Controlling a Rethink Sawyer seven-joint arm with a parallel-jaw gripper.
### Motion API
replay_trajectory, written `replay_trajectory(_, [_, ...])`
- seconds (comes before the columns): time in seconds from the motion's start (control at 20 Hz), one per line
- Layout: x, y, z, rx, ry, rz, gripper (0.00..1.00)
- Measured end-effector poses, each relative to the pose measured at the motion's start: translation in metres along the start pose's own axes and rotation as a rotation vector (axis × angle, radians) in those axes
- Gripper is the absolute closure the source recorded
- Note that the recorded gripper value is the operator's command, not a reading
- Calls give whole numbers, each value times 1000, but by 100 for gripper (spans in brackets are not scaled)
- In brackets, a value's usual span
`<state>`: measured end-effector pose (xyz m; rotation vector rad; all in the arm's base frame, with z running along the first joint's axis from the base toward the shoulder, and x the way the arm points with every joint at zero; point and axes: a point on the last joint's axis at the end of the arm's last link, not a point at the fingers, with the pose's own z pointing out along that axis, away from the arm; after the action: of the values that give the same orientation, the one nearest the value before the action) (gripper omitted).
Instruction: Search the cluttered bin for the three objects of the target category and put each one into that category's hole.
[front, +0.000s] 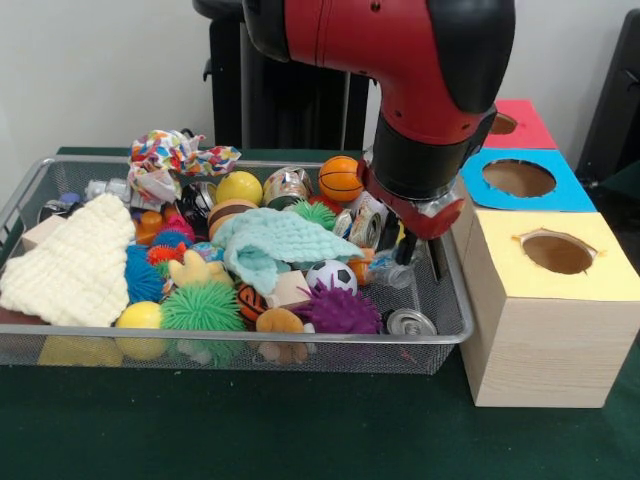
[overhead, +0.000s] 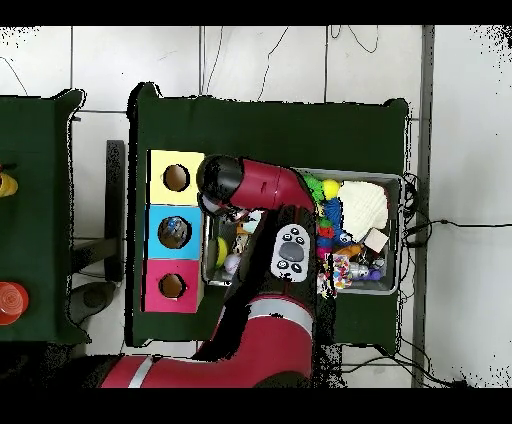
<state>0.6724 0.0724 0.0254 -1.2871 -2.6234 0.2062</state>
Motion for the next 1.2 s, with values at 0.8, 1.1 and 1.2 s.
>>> replay_trajectory(0.8, [10, -6, -52, 83, 46, -5, 100])
replay_trajectory(1.1, [29, -11, -103, 158, 121, -13, 100])
replay_trajectory(1.2, [32, -10, -121, 166, 126, -15, 100])
